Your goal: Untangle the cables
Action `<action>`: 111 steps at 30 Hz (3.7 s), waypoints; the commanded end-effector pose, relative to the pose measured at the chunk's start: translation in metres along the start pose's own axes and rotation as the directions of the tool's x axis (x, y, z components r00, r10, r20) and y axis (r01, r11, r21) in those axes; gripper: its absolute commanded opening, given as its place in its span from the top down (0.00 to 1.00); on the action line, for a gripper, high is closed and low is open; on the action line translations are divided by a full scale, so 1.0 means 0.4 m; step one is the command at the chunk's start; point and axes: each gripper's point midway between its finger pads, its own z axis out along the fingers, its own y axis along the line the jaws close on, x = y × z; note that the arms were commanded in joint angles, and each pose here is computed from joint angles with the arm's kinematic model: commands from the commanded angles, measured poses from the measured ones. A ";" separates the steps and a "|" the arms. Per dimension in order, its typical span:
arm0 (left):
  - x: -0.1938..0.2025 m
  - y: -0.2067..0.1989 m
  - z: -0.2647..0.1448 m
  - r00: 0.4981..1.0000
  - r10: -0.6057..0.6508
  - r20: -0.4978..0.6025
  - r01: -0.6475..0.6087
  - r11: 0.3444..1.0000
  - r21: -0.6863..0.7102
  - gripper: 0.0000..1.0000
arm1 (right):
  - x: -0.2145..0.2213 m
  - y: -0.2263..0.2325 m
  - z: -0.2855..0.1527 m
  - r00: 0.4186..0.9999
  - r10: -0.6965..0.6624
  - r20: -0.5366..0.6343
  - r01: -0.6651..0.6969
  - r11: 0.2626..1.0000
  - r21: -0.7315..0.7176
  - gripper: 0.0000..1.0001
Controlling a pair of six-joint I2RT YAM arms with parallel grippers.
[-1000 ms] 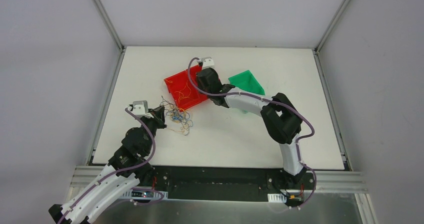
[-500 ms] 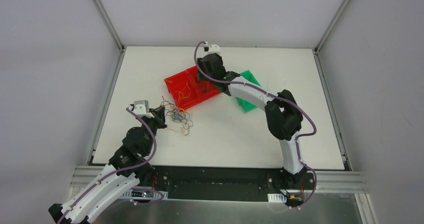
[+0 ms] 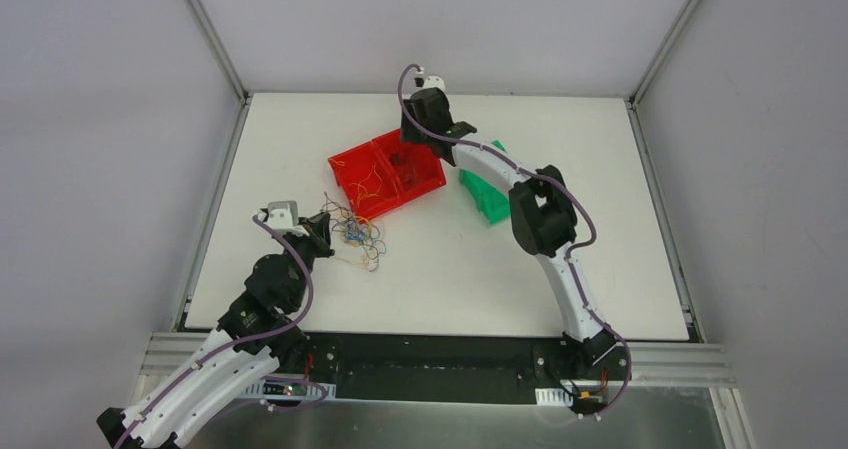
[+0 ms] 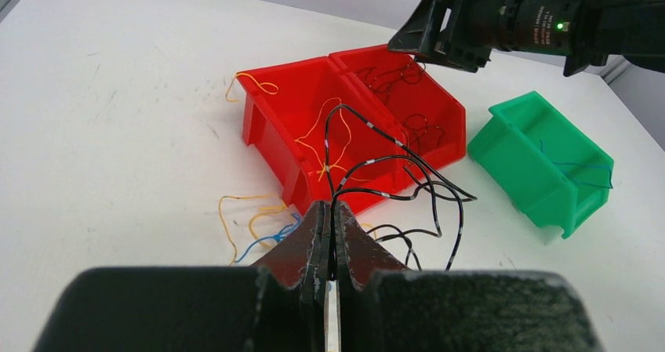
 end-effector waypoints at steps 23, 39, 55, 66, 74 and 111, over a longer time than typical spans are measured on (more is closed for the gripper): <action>-0.015 -0.041 0.011 1.000 -0.002 0.012 0.001 0.998 0.063 1.00 | 0.084 0.029 -0.048 0.996 -0.069 -0.059 0.071 0.997 0.031 0.56; 0.001 -0.105 0.033 0.999 0.026 -0.035 -0.020 0.987 0.159 1.00 | -0.037 0.158 -0.397 0.988 -0.125 0.087 0.139 0.971 -0.194 0.13; 0.017 -0.179 0.091 0.992 0.109 -0.055 -0.093 0.968 0.234 1.00 | 0.212 0.301 -0.775 0.978 -0.118 0.172 0.207 0.643 -0.737 0.12; 0.026 -0.303 0.025 0.993 0.120 -0.006 -0.098 0.832 0.547 1.00 | 0.250 0.323 -0.717 0.973 -0.150 0.175 0.231 0.675 -0.701 0.13; 0.006 -0.385 -0.024 0.997 0.065 -0.050 -0.013 0.722 0.692 0.84 | 0.248 0.323 -0.701 0.974 -0.146 0.173 0.225 0.697 -0.681 0.80; 0.258 -0.301 0.087 0.863 0.489 -0.125 -0.312 0.711 0.630 0.08 | 0.076 0.024 -0.700 0.898 0.204 0.390 -0.058 0.933 -0.356 1.00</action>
